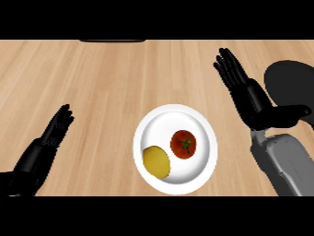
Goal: Pick the tomato from the plate and place it in the pan
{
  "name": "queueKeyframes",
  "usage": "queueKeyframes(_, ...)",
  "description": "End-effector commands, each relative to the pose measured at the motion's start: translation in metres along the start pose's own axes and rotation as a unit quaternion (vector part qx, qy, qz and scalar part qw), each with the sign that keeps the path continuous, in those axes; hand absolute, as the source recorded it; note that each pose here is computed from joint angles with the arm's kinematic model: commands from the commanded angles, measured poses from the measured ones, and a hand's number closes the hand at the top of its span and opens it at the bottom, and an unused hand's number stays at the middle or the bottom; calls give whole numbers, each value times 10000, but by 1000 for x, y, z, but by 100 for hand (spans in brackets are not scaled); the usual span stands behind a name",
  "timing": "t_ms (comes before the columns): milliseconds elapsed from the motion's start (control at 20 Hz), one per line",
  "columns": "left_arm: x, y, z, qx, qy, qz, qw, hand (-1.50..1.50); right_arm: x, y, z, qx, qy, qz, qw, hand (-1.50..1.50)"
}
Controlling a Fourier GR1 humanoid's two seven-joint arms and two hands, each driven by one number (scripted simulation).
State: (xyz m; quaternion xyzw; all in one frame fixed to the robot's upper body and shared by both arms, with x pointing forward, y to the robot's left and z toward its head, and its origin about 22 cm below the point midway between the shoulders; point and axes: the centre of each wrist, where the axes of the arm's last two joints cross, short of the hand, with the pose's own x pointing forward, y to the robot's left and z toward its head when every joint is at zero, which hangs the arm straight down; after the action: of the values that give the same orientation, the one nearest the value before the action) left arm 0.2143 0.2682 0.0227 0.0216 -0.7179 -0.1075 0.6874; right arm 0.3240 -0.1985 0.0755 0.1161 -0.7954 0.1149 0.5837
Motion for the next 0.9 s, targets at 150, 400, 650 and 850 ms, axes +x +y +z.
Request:
queueKeyframes(150,-35,-5,14,1178,1163,873,9823,0,-19,23,36,728,-277,-868,9932,150)
queueKeyframes(400,-60,-23,26,1719,1892,1562,9541,0,-41,18,88,53,-796,711,9943,150)
queueKeyframes(650,-69,-32,26,1748,2023,1613,9500,0,-56,60,160,-133,-1520,1193,9811,-150)
queueKeyframes(850,-52,-18,6,1724,1892,1572,9538,0,-68,90,196,-575,-1377,1954,9693,-150)
